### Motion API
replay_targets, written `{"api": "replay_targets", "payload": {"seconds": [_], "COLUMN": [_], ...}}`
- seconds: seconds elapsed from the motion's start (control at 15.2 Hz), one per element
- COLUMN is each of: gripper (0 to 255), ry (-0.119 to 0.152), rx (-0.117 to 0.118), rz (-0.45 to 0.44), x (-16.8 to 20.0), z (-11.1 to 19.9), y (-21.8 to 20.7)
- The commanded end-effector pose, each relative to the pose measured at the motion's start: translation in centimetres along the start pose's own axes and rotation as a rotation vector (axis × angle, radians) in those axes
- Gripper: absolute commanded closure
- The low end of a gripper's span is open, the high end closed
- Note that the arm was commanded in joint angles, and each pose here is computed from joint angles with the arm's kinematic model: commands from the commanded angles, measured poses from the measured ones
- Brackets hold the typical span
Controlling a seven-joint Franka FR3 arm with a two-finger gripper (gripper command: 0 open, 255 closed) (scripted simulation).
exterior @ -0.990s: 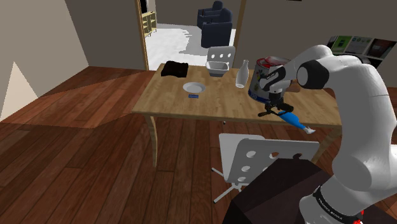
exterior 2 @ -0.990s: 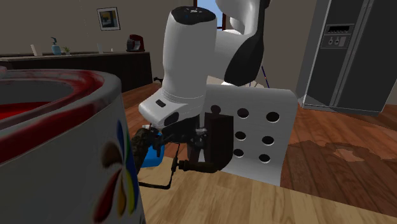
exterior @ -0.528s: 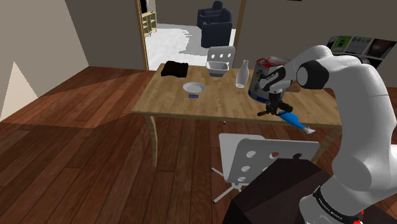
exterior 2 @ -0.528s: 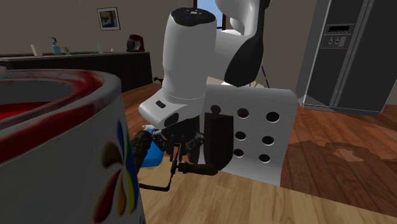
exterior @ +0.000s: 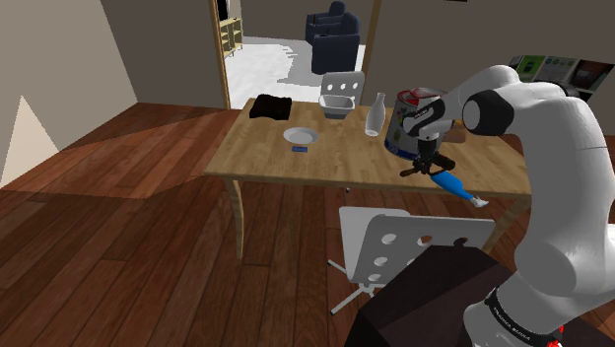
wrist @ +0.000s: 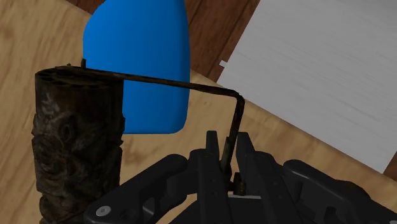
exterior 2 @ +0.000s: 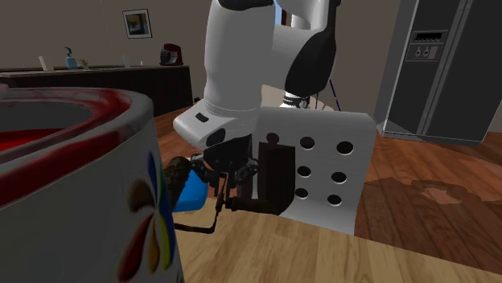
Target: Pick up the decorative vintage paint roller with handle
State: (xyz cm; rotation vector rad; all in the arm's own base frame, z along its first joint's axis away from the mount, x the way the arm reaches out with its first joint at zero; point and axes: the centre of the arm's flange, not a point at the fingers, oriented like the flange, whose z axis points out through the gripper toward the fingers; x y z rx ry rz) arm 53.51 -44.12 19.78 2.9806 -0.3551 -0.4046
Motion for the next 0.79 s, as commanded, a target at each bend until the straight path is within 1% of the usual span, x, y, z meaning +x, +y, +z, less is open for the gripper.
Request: {"api": "replay_targets", "payload": {"seconds": [0.0,0.59,0.73], "gripper": [255,255,255], "ry": [0.000,0.000,0.000], "rx": [0.000,0.000,0.000], "rz": [0.000,0.000,0.000], "x": [-0.4,-1.6,-1.6], "z": [-1.0,-5.6,-5.6], "y": [0.1,0.8,0.8]}}
